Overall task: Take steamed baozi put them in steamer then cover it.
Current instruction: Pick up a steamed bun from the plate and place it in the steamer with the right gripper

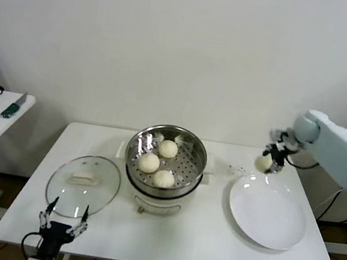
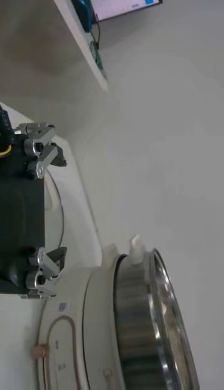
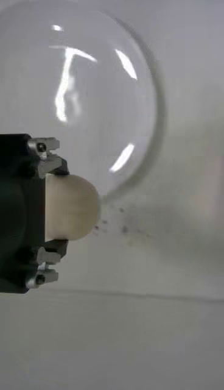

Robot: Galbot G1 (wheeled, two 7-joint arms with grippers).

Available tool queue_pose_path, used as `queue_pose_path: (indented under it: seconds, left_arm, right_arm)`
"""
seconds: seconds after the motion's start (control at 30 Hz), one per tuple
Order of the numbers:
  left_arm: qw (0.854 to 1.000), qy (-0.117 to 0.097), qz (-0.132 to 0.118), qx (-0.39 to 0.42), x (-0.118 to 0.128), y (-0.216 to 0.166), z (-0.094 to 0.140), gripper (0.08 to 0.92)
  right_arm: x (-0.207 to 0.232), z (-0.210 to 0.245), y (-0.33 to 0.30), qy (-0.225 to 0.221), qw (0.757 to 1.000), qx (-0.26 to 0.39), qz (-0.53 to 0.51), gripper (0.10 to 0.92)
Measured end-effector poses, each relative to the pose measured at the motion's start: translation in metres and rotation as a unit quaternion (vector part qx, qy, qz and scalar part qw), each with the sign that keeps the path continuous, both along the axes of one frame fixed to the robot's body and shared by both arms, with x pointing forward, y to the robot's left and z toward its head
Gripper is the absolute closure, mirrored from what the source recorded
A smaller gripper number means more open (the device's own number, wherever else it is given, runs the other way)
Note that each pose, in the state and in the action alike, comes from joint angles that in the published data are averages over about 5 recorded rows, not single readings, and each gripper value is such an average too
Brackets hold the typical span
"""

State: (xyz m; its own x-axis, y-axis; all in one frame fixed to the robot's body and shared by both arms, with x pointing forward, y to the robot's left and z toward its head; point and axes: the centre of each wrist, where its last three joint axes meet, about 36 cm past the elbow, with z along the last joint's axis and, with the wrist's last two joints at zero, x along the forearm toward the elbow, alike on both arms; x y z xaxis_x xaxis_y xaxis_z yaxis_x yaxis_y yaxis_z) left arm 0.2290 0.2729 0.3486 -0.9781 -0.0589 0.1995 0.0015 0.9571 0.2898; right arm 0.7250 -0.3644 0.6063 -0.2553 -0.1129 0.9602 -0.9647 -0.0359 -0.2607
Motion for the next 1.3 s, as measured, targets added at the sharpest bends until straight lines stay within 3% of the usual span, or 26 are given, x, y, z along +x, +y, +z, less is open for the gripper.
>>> queue_pose_path:
  seconds: [0.23,0.5,0.93,1.3]
  left_arm:
    - [1.000,-0.001,-0.018,0.000,-0.001,-0.006,0.003,0.177]
    - [0.999,-0.005,-0.031,-0.005,0.001,-0.014,0.004,0.177]
    - [0.999,-0.009,-0.033,-0.002,0.007,-0.010,0.001,0.177]
    - [1.000,-0.008,-0.030,-0.002,0.010,-0.004,-0.001,0.177]
  right_arm:
    - [0.008,0.055,0.072,-0.001,0.999,0.047,0.009,0.343]
    - [0.005,0.069,0.151,0.023,0.997,0.069,0.019,0.343]
    - [-0.001,0.040,0.239,0.067,0.996,0.047,0.042,0.335]
    - [-0.004,-0.002,0.265,0.098,0.994,0.014,0.054,0.333]
